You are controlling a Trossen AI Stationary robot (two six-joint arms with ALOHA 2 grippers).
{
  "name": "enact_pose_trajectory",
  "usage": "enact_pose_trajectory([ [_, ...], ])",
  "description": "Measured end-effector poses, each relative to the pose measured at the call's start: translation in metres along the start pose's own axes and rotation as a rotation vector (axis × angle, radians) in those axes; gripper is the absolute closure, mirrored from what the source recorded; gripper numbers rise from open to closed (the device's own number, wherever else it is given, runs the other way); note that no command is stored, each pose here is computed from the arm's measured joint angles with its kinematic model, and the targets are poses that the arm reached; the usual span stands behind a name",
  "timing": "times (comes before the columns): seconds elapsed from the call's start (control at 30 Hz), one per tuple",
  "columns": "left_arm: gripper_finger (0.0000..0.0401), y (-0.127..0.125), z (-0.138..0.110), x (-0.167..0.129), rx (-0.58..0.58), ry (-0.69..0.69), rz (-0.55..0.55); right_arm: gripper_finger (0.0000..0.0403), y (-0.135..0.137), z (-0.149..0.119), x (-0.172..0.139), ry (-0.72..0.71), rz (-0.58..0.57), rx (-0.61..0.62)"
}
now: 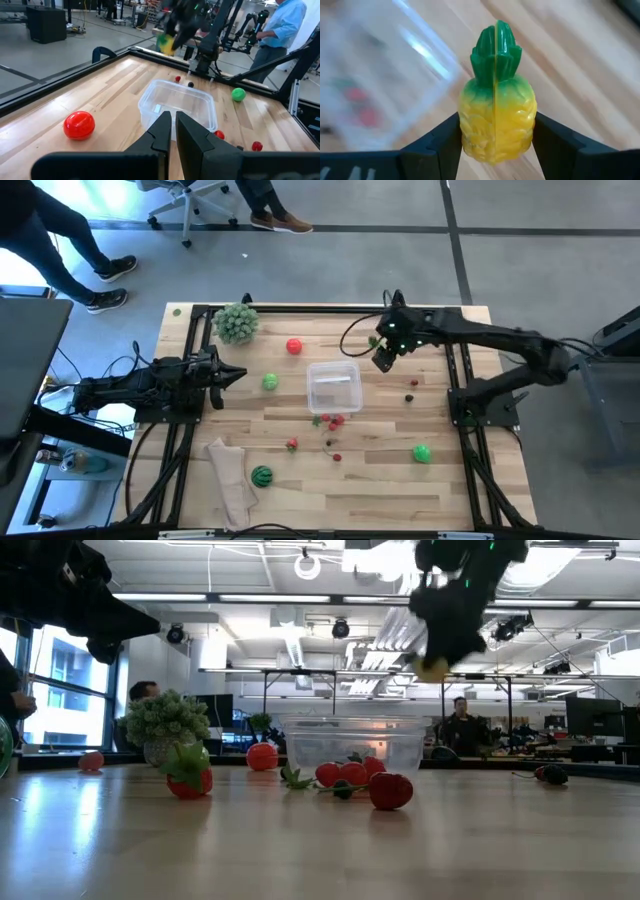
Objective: Pick and placing Produce into tupperware
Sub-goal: Put the yellow pineapple into the transparent container
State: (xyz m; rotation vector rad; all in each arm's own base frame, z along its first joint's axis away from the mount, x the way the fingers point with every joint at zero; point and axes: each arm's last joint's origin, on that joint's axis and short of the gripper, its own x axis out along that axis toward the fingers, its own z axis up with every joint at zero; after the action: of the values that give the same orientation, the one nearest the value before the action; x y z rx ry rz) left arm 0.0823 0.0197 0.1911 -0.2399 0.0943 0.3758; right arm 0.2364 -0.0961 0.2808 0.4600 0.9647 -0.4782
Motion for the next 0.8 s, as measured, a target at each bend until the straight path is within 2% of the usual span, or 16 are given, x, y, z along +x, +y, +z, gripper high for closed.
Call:
enact_pose_trajectory([
  [0.23, 0.0384, 0.0, 0.0, 0.0, 0.0, -0.001, 0.0, 0.0206, 0.042, 0.008, -0.073, -0.447, 0.293, -0.21],
  [0.37, 0.0384, 0.0, 0.0, 0.0, 0.0, -0.001, 0.0, 0.0206, 0.061, 0.01, -0.097, -0.603, 0.391, -0.316],
  [0.47, 0.0384, 0.0, 0.0, 0.0, 0.0, -0.001, 0.0, 0.0206, 0.072, 0.013, -0.101, -0.622, 0.412, -0.356],
  [0.57, 0.0384, 0.0, 0.0, 0.0, -0.001, -0.002, -0.001, 0.0206, 0.082, 0.018, -0.091, -0.593, 0.398, -0.382],
  [0.8, 0.0384, 0.0, 0.0, 0.0, -0.001, -0.001, -0.001, 0.0206, 0.1, 0.035, -0.031, -0.406, 0.333, -0.42],
])
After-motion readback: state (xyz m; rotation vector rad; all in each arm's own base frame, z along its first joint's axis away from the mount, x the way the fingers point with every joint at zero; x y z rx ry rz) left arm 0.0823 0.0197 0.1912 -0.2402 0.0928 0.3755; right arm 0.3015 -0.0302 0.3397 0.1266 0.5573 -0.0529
